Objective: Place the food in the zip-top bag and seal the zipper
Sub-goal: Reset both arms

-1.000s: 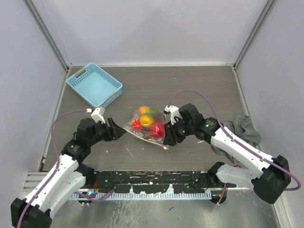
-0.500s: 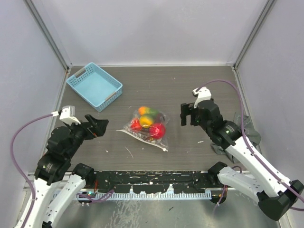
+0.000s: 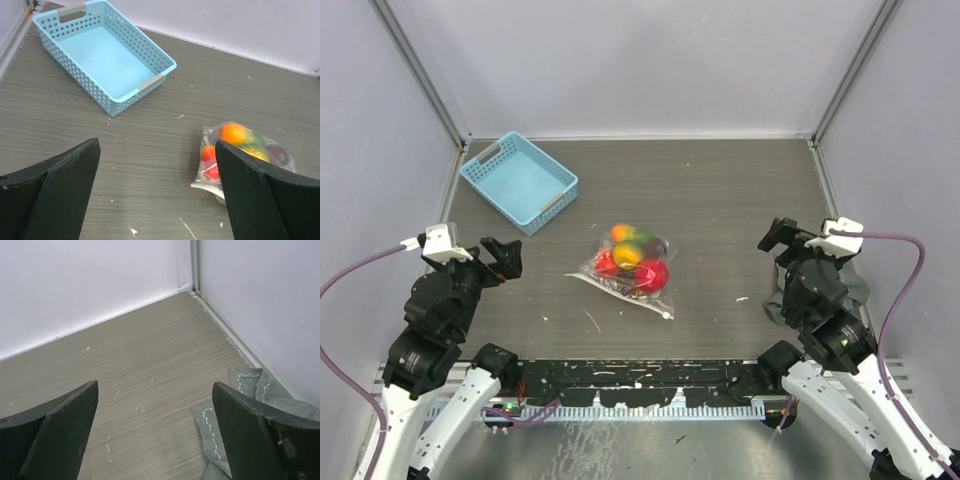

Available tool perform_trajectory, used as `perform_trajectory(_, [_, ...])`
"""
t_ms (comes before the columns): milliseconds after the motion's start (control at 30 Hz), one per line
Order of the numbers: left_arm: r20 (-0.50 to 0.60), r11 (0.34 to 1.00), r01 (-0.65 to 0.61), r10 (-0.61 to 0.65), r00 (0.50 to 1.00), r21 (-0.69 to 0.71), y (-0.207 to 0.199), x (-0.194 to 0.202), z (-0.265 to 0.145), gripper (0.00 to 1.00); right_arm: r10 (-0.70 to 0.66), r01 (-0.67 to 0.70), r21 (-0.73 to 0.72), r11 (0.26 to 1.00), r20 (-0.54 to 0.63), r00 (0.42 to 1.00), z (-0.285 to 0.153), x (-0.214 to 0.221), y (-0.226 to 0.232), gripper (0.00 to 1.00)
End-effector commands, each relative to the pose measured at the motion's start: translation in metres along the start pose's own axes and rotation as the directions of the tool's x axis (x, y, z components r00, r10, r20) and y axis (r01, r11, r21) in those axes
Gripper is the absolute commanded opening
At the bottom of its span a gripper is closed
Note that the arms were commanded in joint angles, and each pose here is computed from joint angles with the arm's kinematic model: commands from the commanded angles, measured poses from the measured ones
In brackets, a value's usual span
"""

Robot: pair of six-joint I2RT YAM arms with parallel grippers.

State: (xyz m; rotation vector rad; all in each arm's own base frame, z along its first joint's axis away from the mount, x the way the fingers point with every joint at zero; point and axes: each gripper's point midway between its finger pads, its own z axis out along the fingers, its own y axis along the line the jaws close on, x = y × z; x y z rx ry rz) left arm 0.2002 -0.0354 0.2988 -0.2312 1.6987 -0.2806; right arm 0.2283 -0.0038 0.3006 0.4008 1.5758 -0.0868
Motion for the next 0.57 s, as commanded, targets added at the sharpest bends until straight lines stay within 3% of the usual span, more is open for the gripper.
perform_trajectory(0, [0.118,0.998,-0.015,0.022,0.993,-0.058,0.012,-0.015,0.008,0.98,0.061,-0.069,0.092,0.993,0.089,0.994,0.001,-0.017,-0.016,1.00])
perform_trajectory(533, [0.099,0.996,-0.035,0.043,0.994,-0.081,0.016,-0.001,0.020,0.98,0.025,-0.031,0.067,0.997,0.095,0.995,0.004,-0.009,-0.012,1.00])
